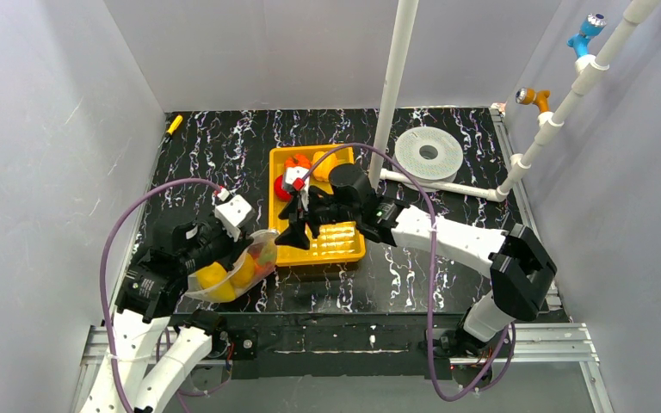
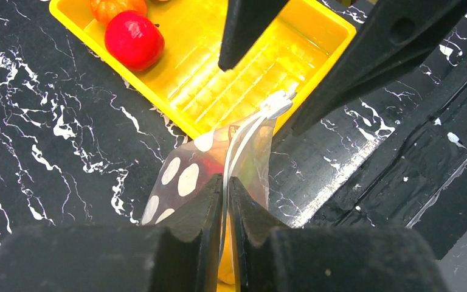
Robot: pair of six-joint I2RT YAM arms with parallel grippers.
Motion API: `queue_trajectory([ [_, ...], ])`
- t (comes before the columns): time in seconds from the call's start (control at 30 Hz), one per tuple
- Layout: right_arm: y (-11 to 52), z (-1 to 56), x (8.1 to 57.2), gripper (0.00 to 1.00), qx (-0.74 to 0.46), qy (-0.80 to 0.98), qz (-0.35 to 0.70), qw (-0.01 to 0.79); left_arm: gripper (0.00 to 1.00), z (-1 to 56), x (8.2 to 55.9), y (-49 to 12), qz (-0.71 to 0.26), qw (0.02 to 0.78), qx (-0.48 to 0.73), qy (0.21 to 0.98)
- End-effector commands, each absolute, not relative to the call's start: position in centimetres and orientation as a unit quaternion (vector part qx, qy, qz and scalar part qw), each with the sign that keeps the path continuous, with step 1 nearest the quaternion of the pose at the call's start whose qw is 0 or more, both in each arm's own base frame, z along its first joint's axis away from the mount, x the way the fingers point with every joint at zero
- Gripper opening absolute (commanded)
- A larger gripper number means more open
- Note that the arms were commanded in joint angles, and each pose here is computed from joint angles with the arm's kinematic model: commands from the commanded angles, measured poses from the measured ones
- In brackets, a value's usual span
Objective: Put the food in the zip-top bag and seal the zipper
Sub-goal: Adjust the zipper food storage bag at the center of the board, then zip the zipper food storage bag at the center of the board.
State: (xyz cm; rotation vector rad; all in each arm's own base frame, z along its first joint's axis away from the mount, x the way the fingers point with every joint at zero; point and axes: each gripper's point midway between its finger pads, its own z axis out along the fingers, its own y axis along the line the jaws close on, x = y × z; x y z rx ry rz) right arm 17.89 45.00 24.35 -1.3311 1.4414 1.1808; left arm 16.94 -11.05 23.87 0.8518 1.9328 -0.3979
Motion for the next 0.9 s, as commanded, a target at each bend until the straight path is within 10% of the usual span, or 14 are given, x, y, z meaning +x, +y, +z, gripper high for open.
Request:
queue_trajectory([
  [0.0, 45.1, 26.8, 16.1, 0.68, -0.512, 0.540, 0.527, 0.411, 0.07, 23.8, 16.6, -11.3, -0.174, 0.468, 0.348, 0.794],
  [0.3, 46.2, 27.1, 16.2, 0.54, -0.499, 0.538, 0.549, 0.400, 0.06, 23.9, 16.7, -11.4, -0.175, 0.464, 0.347, 0.796],
  [0.5, 46.5, 26.6, 16.3, 0.25, -0.501, 0.540, 0.550, 0.394, 0.06, 24.7, 16.7, -11.6, -0.182, 0.466, 0.339, 0.796],
  [0.67, 46.5, 26.1, 16.4, 0.47, -0.500, 0.545, 0.547, 0.392, 0.06, 25.0, 16.7, -12.0, -0.194, 0.464, 0.338, 0.796],
  [0.87, 46.5, 25.6, 16.5, 0.43, -0.499, 0.547, 0.546, 0.391, 0.06, 24.9, 16.7, -11.9, -0.190, 0.464, 0.340, 0.796],
])
